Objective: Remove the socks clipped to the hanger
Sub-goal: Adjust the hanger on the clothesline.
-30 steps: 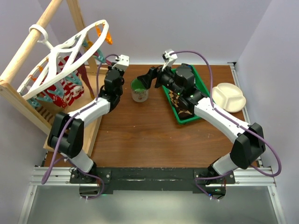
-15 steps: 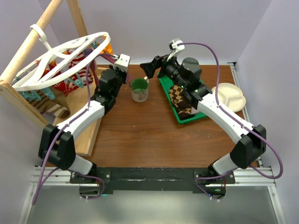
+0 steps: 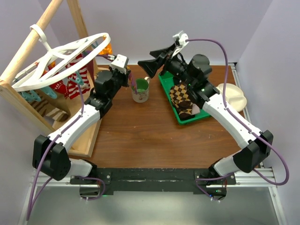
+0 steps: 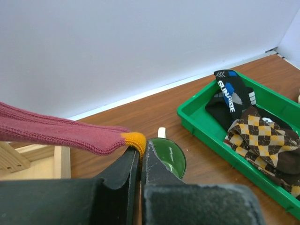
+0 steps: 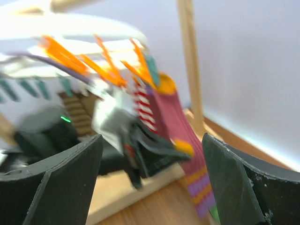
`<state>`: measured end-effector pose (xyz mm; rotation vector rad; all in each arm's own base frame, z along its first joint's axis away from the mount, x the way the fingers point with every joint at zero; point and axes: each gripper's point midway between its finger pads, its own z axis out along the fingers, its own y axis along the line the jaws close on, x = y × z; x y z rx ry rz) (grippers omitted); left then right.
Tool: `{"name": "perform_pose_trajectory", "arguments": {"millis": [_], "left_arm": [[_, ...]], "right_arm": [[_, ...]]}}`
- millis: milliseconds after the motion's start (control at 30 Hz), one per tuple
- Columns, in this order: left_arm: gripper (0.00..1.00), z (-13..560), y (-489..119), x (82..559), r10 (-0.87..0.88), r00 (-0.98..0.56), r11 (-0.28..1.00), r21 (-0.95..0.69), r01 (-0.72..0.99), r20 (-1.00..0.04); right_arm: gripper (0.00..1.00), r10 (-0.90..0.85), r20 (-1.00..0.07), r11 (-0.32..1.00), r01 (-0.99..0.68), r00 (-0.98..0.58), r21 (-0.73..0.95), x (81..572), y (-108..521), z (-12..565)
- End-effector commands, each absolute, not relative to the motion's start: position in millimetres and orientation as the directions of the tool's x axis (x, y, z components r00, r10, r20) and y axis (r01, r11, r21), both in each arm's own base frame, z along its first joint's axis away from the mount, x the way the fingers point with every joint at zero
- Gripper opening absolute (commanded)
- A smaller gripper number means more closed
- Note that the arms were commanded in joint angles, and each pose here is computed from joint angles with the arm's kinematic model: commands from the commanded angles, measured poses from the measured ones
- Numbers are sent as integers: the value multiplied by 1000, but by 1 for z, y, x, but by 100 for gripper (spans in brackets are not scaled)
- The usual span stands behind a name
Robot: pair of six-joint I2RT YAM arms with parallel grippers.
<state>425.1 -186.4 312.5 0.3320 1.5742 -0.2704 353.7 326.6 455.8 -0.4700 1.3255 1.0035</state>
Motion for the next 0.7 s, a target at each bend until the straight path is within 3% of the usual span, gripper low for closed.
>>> {"name": "perform_pose_trajectory", "arguments": {"millis": [0, 233, 500, 667], "left_arm": [[0, 315, -194, 414, 7, -27, 911, -5, 412, -1000], [0, 301, -193, 418, 19, -52, 917, -4, 398, -998], [0, 287, -193, 417, 11, -95, 921, -27, 389, -995], [0, 285, -194, 414, 1, -104, 918, -40, 394, -995]], "right_arm": [[91, 457, -888, 342, -931, 47, 127, 291, 326, 555], [91, 446, -895, 239, -962, -15, 135, 258, 365, 574], [90, 436, -899, 247, -955, -42, 165, 260, 401, 591], [90, 386, -921, 240, -957, -59, 162, 257, 435, 574]]}}
